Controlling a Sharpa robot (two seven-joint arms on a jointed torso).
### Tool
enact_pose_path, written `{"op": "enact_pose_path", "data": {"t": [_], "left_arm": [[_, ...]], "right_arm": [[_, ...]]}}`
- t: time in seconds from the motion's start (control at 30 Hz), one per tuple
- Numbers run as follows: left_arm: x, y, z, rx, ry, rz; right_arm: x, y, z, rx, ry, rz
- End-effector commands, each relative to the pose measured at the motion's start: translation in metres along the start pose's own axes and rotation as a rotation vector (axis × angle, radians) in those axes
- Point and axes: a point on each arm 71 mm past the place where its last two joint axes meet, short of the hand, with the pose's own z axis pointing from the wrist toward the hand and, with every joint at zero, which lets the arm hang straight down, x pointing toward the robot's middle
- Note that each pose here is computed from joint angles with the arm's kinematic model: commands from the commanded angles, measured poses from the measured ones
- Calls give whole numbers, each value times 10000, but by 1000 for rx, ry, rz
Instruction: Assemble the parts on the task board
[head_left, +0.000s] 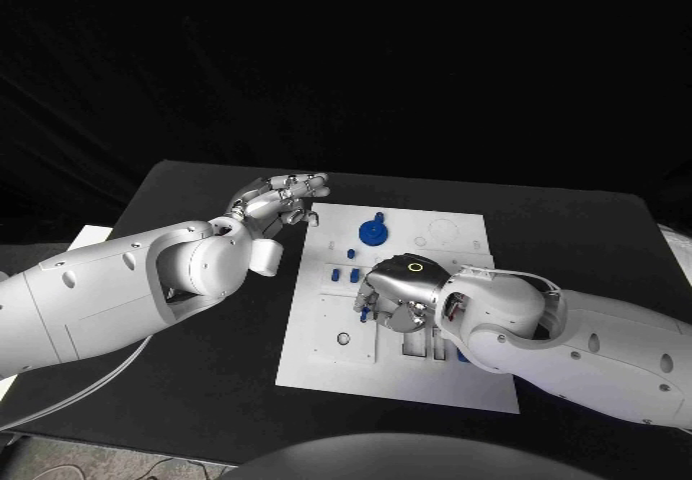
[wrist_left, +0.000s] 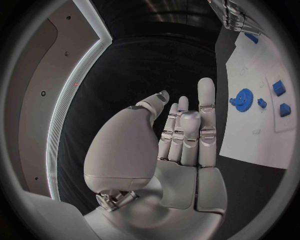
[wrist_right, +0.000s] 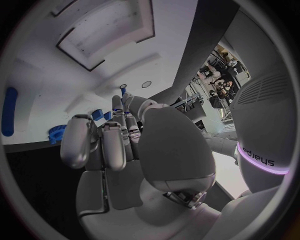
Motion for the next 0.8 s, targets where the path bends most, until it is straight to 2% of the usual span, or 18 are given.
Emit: {"op": "enact_pose_path", "data": {"t": [0.03, 0.8], "left_arm": [[13, -2, 2, 2, 12, -6], [6, 1, -6, -4, 16, -5]], "right_arm": [[31, 9, 9, -8, 30, -20], [105, 52, 62, -1, 64, -73]]}}
